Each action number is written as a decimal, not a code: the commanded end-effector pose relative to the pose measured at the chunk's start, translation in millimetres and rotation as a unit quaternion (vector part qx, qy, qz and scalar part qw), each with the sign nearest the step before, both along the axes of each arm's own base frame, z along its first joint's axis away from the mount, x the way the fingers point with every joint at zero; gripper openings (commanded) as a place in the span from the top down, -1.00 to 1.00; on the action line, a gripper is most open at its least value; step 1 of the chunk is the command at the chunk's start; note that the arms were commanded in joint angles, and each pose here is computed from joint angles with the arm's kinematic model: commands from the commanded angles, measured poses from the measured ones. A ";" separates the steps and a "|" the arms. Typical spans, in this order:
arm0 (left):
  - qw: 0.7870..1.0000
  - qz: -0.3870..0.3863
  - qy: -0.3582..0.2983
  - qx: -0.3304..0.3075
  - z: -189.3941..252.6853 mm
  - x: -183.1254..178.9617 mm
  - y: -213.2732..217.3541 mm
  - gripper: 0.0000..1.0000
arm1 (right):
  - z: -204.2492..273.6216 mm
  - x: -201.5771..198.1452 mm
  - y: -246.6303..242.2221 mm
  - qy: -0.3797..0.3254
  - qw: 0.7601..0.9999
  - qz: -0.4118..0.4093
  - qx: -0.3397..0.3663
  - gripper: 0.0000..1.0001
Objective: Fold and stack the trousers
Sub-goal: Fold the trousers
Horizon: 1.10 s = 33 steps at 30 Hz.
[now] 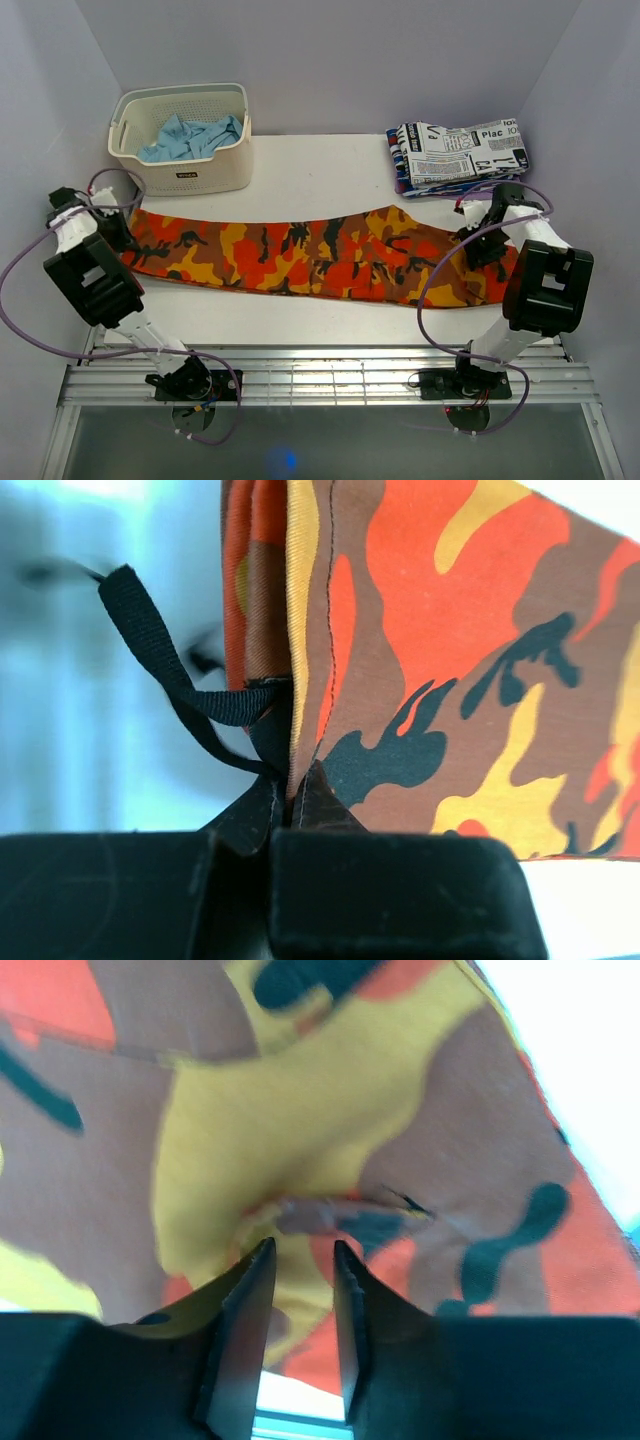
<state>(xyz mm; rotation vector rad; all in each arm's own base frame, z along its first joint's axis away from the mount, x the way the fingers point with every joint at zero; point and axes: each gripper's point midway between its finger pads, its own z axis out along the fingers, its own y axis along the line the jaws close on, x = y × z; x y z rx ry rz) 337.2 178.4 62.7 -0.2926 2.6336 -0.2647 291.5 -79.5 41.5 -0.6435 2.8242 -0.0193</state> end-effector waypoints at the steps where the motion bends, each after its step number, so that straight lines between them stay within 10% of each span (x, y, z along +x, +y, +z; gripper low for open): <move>1: 0.995 0.000 -0.081 0.065 77.8 5.0 39.1 1.00 | 29.0 3.4 33.7 -0.010 0.998 0.008 0.066 0.16; 11: 0.954 -0.200 -0.221 -0.029 187.2 13.4 -89.4 1.00 | 76.7 6.1 61.0 -0.019 0.990 0.020 0.138 -0.32; 21: 0.926 -0.256 -0.211 -0.183 162.1 -0.7 -273.6 1.00 | 53.4 -14.8 53.0 0.027 0.988 -0.010 0.154 -0.36; 33: 0.983 -0.096 -0.121 -0.102 68.1 15.2 -359.2 1.00 | 63.0 -13.1 42.0 0.029 0.990 -0.019 0.136 -0.36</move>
